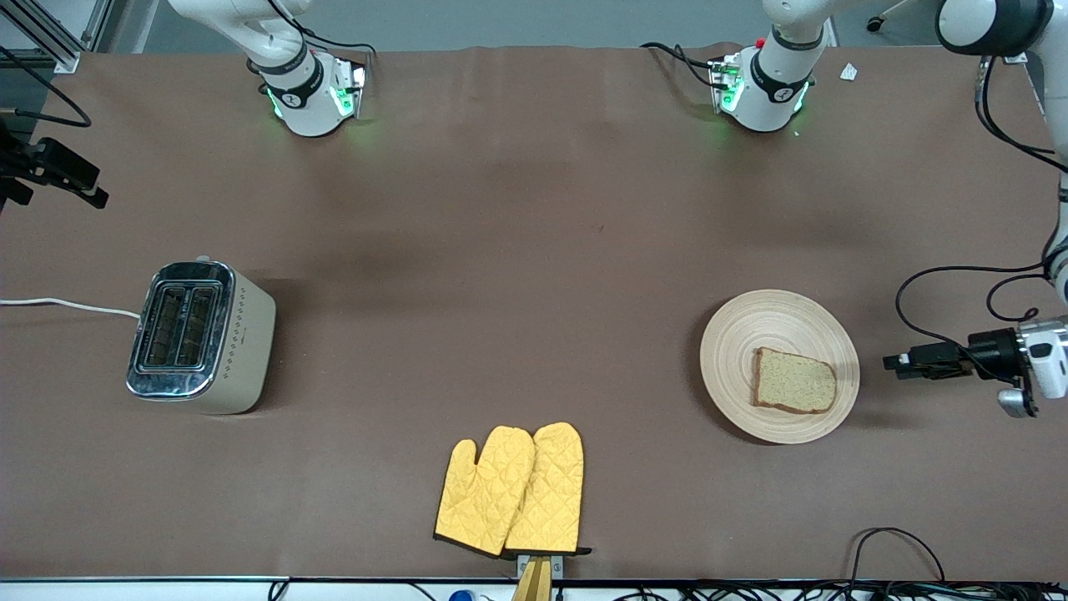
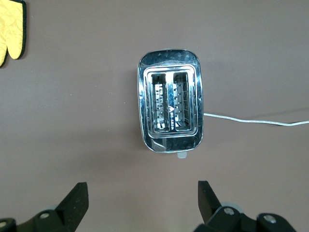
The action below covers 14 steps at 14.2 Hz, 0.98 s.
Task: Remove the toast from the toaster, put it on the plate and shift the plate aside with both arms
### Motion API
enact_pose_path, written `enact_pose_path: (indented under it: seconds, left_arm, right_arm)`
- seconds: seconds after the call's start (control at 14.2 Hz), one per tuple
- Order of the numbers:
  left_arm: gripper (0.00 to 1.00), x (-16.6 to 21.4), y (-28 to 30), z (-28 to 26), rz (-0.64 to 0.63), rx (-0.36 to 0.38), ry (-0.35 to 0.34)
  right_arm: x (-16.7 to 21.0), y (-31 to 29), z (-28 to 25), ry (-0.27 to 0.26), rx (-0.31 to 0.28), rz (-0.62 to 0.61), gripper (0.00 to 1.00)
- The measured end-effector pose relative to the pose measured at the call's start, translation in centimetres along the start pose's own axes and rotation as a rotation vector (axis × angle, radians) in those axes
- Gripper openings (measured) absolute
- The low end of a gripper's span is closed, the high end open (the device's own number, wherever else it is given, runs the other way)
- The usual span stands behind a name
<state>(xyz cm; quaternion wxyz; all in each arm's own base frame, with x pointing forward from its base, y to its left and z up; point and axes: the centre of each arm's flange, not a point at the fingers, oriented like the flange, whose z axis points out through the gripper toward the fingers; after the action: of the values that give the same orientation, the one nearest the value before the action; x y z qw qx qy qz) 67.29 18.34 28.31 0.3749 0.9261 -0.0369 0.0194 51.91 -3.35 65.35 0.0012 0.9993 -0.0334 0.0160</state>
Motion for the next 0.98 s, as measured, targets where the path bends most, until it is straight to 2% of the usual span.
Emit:
enact_pose_path:
  seconds: [0.28,0.49,0.77,0.98]
  left_arm:
    - [1.00,2.1,12.5,-4.3,-0.010,0.205,-0.016]
    - [1.00,1.9,22.1,-6.0,-0.054,0.343,-0.009]
    - [1.00,0.4,32.9,-4.5,-0.105,0.553,-0.016]
    - [1.00,-1.1,39.1,-3.6,-0.035,0.691,-0.005]
  right_arm:
    - [0.0,0.0,0.0,0.000,0.000,-0.001,1.00]
    - [0.0,-0.1,0.0,-0.001,0.000,-0.001,1.00]
    - [0.0,-0.1,0.0,-0.001,0.000,-0.002,1.00]
    - [0.0,-0.2,0.0,-0.001,0.000,-0.003,1.00]
